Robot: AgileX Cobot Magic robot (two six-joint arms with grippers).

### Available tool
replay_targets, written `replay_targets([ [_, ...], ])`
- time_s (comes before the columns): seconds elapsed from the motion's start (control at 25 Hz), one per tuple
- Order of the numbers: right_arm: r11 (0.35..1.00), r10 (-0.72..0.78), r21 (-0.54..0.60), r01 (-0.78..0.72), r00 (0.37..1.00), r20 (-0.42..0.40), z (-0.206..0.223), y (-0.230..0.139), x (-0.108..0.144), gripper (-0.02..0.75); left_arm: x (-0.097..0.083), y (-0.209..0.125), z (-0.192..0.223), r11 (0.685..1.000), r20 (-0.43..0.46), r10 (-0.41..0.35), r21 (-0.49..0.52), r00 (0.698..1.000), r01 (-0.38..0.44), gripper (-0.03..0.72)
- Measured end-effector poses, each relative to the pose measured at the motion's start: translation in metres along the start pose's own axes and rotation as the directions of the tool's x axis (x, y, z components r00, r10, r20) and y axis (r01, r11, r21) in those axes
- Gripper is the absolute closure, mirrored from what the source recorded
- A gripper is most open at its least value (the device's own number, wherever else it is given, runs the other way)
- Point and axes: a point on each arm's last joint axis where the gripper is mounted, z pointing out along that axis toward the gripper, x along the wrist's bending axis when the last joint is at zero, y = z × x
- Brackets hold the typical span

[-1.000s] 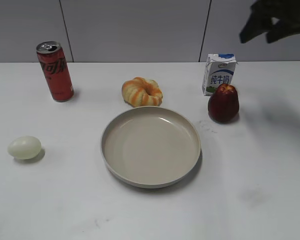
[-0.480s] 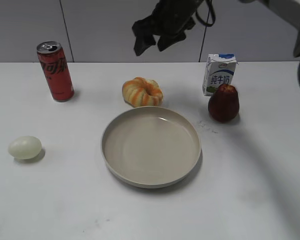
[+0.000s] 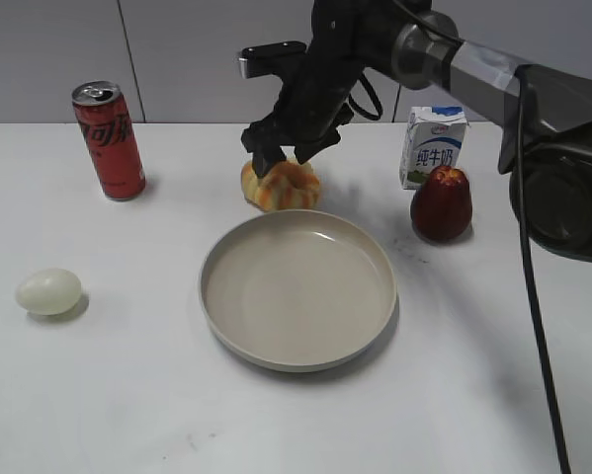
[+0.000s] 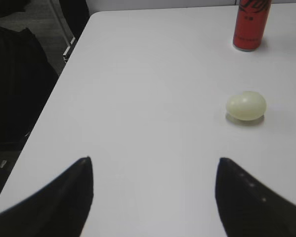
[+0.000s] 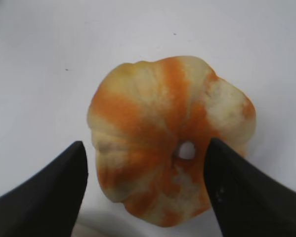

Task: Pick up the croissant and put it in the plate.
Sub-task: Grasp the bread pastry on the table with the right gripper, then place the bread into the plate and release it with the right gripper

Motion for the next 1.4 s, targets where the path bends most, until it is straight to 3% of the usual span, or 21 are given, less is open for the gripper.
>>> replay_targets([
  [0.28, 1.0, 0.013, -0.011, -0.013, 0.999, -0.031, 0.008, -0.001, 0.002, 0.186, 0.0, 0.0, 0.0, 1.0, 0.0, 0.0, 0.0, 1.0, 0.0, 0.102],
  [0.6, 0.997, 0.033, 0.067, -0.029, 0.998, -0.046, 0.039, -0.019, -0.002, 0.191, 0.0, 0.0, 0.0, 1.0, 0.0, 0.0, 0.0, 1.0, 0.0, 0.102],
  [0.76, 0.997, 0.03, 0.07, -0.027, 0.999, -0.043, 0.04, -0.019, -0.003, 0.312, 0.0, 0.0, 0.0, 1.0, 0.0, 0.0, 0.0, 1.0, 0.0, 0.102],
  [0.92, 0.996, 0.031, 0.082, -0.027, 0.998, -0.047, 0.039, -0.02, -0.002, 0.596, 0.0, 0.0, 0.0, 1.0, 0.0, 0.0, 0.0, 1.0, 0.0, 0.102],
  [1.2, 0.995, 0.049, 0.094, -0.043, 0.997, -0.055, 0.026, -0.015, -0.005, 0.603, 0.0, 0.0, 0.0, 1.0, 0.0, 0.0, 0.0, 1.0, 0.0, 0.102],
  [1.4, 0.997, 0.042, 0.064, -0.038, 0.998, -0.055, -0.032, 0.003, -0.007, 0.604, 0.0, 0.0, 0.0, 1.0, 0.0, 0.0, 0.0, 1.0, 0.0, 0.102],
])
